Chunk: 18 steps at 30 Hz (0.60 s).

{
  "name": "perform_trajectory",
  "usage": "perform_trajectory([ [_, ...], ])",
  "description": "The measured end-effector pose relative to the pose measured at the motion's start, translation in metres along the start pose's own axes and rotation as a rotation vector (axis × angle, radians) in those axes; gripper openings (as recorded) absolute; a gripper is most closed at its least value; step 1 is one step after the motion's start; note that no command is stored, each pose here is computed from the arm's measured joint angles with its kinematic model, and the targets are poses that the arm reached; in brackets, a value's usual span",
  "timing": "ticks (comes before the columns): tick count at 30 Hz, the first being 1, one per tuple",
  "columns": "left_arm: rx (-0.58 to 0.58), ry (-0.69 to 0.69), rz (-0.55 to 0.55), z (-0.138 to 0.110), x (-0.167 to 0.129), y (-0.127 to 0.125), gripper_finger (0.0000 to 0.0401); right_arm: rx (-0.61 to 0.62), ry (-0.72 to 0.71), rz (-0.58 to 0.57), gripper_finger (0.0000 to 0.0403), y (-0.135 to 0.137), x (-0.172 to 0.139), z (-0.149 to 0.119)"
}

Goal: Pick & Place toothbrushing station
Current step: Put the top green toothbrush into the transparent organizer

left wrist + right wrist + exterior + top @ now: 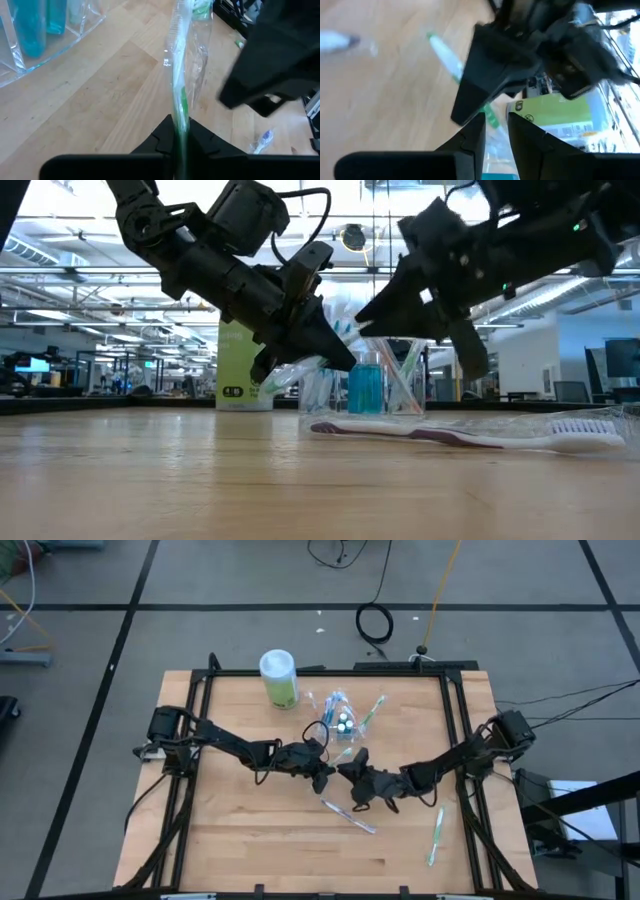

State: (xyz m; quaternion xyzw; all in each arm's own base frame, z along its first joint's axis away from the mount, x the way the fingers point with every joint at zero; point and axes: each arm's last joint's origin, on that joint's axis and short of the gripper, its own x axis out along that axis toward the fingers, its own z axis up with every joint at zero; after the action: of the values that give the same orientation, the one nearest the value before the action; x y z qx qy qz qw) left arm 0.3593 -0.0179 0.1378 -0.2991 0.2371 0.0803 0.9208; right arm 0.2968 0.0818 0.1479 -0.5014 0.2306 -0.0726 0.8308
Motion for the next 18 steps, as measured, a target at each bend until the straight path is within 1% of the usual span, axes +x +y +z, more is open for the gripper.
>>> perform_trajectory([
  [2, 0.008, 0.000, 0.000, 0.000, 0.000, 0.000, 0.0015, 0.050, -0.009, -0.024, 0.0077, 0.001, -0.004, 0.005],
  [4, 0.018, 0.000, 0.001, 0.000, 0.000, 0.000, 0.0009, 0.061, -0.020, -0.046, 0.0078, 0.003, -0.009, 0.011],
  [7, 0.020, 0.000, 0.000, 0.000, 0.000, 0.000, 0.0017, 0.067, -0.018, -0.088, 0.0079, 0.001, -0.020, 0.019],
  [10, 0.034, 0.004, -0.005, -0.001, 0.000, -0.001, 0.0025, 0.151, -0.033, -0.138, 0.0079, -0.010, -0.034, 0.024],
  [14, 0.065, 0.009, -0.015, -0.002, 0.000, -0.003, 0.0011, 0.311, -0.078, -0.166, 0.0079, -0.024, -0.054, 0.012],
  [16, 0.077, 0.010, -0.018, -0.003, 0.000, -0.004, 0.0008, 0.413, -0.086, -0.173, 0.0079, -0.028, -0.063, -0.002],
  [18, 0.085, 0.006, -0.024, -0.003, 0.000, -0.006, 0.0015, 0.526, -0.093, -0.170, 0.0078, -0.028, -0.071, -0.017],
])
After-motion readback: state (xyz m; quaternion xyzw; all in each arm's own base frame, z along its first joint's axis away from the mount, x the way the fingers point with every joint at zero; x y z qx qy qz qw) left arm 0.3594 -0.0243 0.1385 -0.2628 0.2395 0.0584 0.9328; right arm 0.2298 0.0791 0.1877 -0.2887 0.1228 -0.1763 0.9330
